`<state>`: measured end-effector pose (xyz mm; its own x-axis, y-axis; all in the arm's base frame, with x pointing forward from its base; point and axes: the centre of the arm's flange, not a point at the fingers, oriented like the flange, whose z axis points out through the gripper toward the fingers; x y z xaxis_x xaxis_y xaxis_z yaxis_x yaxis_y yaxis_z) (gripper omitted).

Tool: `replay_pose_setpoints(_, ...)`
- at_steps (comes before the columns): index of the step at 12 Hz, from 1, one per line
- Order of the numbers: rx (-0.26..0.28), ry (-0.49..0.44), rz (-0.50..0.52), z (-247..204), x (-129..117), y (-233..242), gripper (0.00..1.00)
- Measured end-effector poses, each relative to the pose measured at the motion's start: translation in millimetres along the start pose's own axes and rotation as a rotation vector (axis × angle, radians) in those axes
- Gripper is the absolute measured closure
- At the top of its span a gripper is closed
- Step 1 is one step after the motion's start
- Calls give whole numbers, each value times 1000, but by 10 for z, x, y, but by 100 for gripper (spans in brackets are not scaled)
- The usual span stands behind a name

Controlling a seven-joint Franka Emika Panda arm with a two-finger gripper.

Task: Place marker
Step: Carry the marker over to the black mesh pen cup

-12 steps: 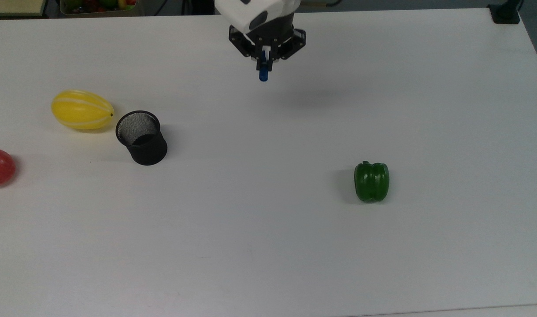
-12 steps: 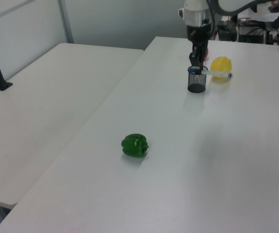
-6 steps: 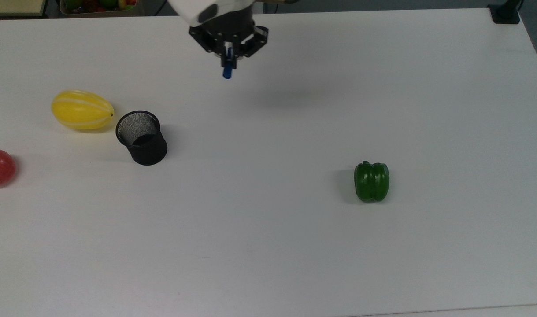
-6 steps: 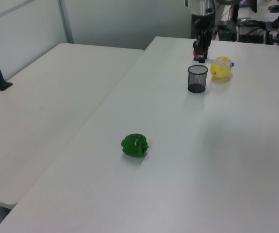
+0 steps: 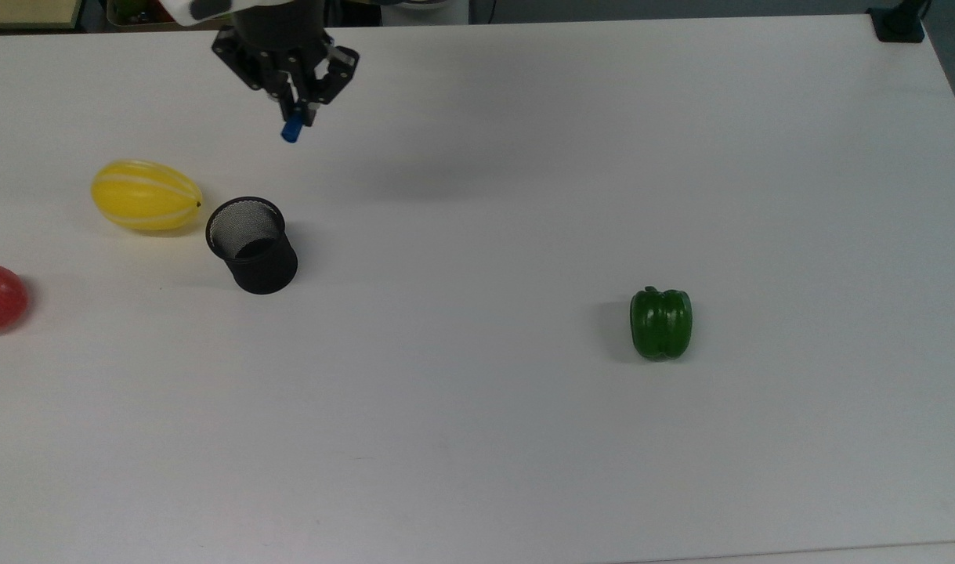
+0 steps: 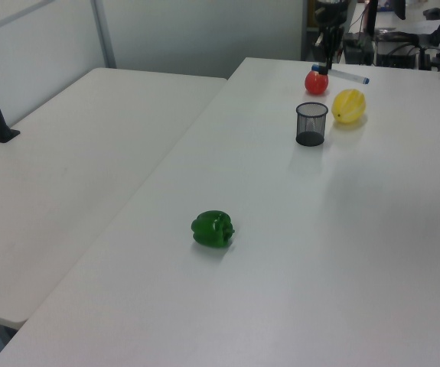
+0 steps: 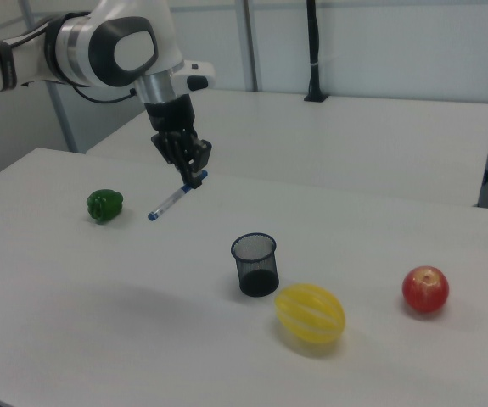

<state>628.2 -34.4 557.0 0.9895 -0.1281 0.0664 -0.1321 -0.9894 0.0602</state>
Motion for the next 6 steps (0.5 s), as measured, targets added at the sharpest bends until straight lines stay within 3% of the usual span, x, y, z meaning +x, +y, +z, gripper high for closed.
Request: replay_pose_setpoints(6, -42, 232, 33, 105, 242, 385, 83)
